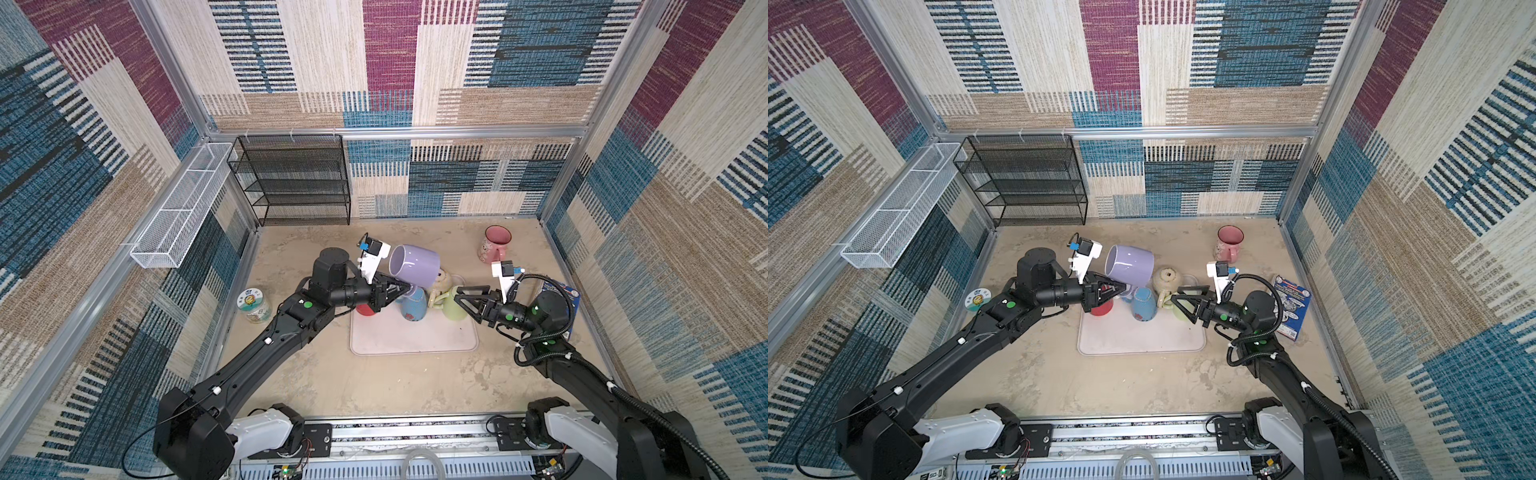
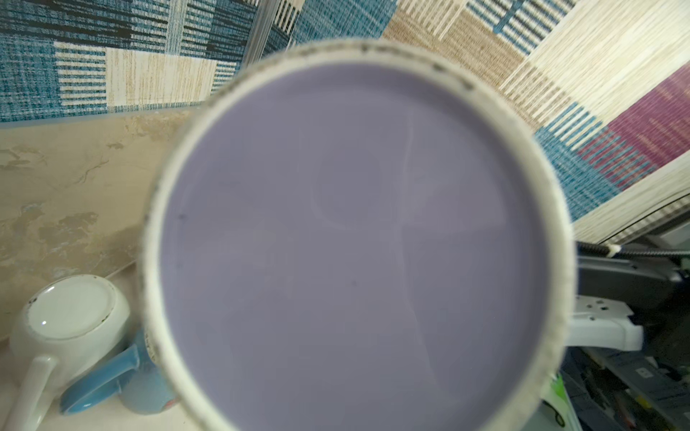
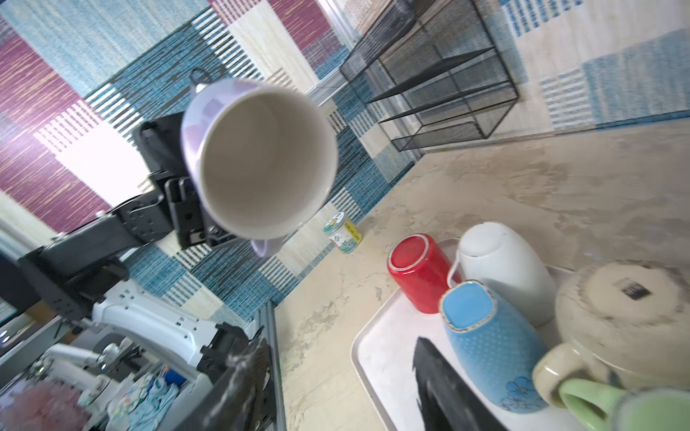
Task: Turn the mug right side up
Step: Pass the mug.
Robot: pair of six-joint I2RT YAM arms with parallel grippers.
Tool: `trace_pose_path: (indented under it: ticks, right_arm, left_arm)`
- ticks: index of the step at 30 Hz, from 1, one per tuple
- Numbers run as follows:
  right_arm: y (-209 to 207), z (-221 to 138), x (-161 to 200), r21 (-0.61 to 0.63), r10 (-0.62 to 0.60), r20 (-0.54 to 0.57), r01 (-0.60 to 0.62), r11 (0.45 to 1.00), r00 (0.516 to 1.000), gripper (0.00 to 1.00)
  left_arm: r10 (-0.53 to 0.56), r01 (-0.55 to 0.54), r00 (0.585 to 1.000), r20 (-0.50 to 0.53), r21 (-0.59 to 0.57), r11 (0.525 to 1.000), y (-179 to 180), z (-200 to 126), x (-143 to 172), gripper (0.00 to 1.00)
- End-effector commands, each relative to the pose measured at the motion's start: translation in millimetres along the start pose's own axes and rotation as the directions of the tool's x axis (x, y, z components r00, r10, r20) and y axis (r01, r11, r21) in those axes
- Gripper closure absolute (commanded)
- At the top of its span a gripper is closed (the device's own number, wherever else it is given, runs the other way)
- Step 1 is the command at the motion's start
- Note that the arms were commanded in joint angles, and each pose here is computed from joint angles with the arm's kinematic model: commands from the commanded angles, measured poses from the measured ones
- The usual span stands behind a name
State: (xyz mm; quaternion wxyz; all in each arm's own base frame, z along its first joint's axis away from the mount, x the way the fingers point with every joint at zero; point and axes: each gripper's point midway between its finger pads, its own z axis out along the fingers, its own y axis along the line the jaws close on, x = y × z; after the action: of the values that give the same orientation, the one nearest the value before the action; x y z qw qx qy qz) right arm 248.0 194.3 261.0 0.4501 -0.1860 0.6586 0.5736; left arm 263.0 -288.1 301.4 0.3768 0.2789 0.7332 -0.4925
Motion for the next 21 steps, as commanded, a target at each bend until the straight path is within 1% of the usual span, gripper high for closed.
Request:
trace_pose_path:
  ticks: [1, 6, 10, 15, 21]
  right_arm:
    - [30, 4, -10, -0.111, -0.076, 0.008, 0.076, 0.991, 0.997, 0.34]
    - [50, 10, -19, -0.187, -0.120, 0.011, 0.120, 0.975, 0.993, 0.33]
    - [58, 19, -30, -0.222, -0.138, 0.017, 0.139, 0.965, 0.990, 0.33]
    - [70, 34, -50, -0.251, -0.171, 0.035, 0.174, 0.952, 0.985, 0.38]
    - [68, 53, -62, -0.271, -0.168, 0.034, 0.170, 0.947, 0.985, 0.39]
  left_arm:
    - [0.043, -0.060, 0.991, 0.126, 0.135, 0.989, -28, -7, -35, 1.00]
    - [0.026, -0.061, 0.985, 0.172, 0.200, 0.978, -37, -10, -50, 1.00]
    - [0.008, -0.059, 0.980, 0.197, 0.256, 0.965, -45, -11, -60, 1.00]
    - [-0.004, -0.056, 0.979, 0.205, 0.286, 0.956, -48, -9, -67, 1.00]
    - [0.002, -0.069, 0.977, 0.215, 0.305, 0.950, -52, -9, -73, 1.00]
